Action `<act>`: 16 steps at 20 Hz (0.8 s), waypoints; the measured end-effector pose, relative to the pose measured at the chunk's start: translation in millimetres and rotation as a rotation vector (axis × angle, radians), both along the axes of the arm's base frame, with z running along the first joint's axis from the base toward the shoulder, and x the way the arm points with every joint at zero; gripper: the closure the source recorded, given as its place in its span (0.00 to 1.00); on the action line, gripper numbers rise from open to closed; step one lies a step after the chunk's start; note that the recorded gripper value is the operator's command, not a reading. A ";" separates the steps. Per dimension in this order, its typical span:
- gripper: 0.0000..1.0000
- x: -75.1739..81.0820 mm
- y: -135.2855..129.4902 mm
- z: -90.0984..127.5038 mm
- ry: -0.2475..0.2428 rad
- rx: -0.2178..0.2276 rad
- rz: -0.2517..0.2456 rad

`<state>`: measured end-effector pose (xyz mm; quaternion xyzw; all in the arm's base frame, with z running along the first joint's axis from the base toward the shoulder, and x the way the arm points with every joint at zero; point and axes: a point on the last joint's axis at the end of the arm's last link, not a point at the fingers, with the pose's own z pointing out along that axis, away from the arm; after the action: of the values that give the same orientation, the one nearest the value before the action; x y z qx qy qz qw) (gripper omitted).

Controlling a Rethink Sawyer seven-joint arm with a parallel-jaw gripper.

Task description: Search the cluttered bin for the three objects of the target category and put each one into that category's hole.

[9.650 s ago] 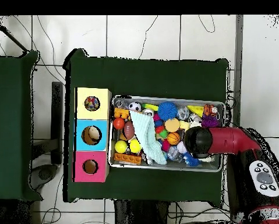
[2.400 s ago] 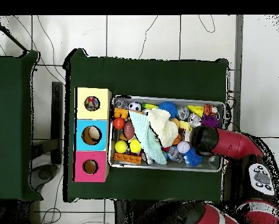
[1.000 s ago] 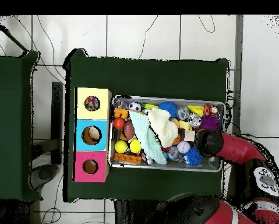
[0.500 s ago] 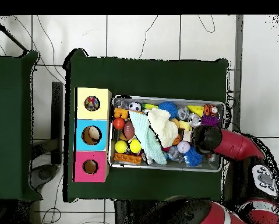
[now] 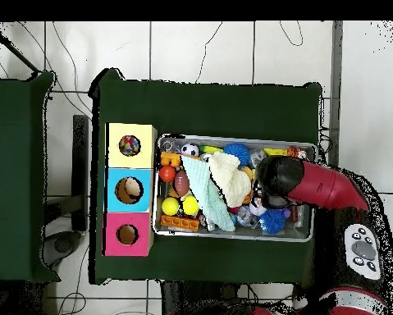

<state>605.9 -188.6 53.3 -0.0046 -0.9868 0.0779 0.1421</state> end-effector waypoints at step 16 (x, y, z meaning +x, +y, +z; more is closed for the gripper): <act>1.00 78.2 133.4 79.2 -0.086 0.025 0.028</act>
<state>684.2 -55.2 132.4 0.0075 -0.9928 0.0675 0.0984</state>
